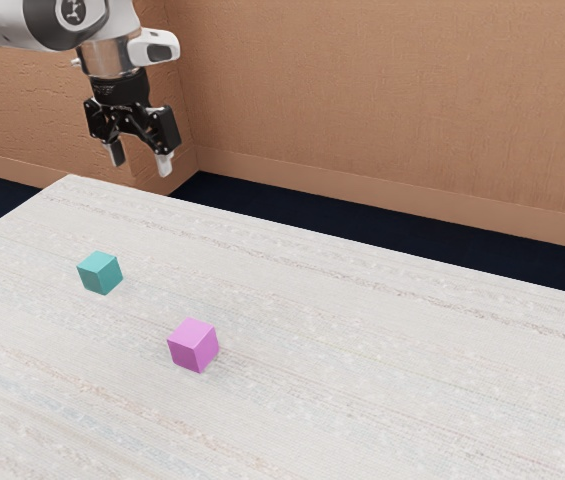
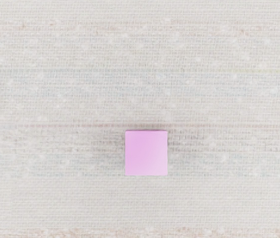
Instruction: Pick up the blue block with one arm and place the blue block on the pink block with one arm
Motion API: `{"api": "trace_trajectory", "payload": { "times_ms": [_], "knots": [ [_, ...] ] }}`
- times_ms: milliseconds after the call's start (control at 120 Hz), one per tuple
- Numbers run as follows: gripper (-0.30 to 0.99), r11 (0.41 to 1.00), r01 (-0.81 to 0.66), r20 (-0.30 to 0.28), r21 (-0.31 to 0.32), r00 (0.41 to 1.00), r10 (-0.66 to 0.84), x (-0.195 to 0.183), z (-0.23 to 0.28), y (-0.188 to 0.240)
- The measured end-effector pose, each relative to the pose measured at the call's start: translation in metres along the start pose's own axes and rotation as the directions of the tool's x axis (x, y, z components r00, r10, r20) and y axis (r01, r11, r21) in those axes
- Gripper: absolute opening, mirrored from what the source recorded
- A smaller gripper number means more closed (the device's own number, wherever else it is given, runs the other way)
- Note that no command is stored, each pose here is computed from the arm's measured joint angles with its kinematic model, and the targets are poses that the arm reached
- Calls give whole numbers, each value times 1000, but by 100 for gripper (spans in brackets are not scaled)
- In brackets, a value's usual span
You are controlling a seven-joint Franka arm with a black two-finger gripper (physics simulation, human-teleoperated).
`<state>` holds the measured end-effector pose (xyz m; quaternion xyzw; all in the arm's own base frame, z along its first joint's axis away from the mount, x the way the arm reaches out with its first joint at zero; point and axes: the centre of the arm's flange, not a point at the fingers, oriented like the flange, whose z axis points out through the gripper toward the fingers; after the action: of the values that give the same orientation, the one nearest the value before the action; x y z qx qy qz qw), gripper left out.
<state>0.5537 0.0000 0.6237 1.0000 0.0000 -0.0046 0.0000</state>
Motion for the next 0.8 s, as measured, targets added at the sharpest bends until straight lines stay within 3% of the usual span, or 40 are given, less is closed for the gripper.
{"api": "trace_trajectory", "payload": {
  "times_ms": [100, 400, 492, 558, 692, 800],
  "knots": [
    [69, 999, -13, -54, -33, 998, 11, 25, -35, 0],
    [69, 998, -38, -10, -58, 999, 38, 24, -37, -2],
    [69, 997, -67, -180, -42, 982, 58, -7, -134, 5],
    [69, 993, -109, -226, -34, 969, 99, -30, -168, 25],
    [69, 986, -169, -203, -3, 965, 165, -42, -173, 55],
    [69, 990, -139, -161, 29, 977, 142, -30, -158, 41]
  ]
}}
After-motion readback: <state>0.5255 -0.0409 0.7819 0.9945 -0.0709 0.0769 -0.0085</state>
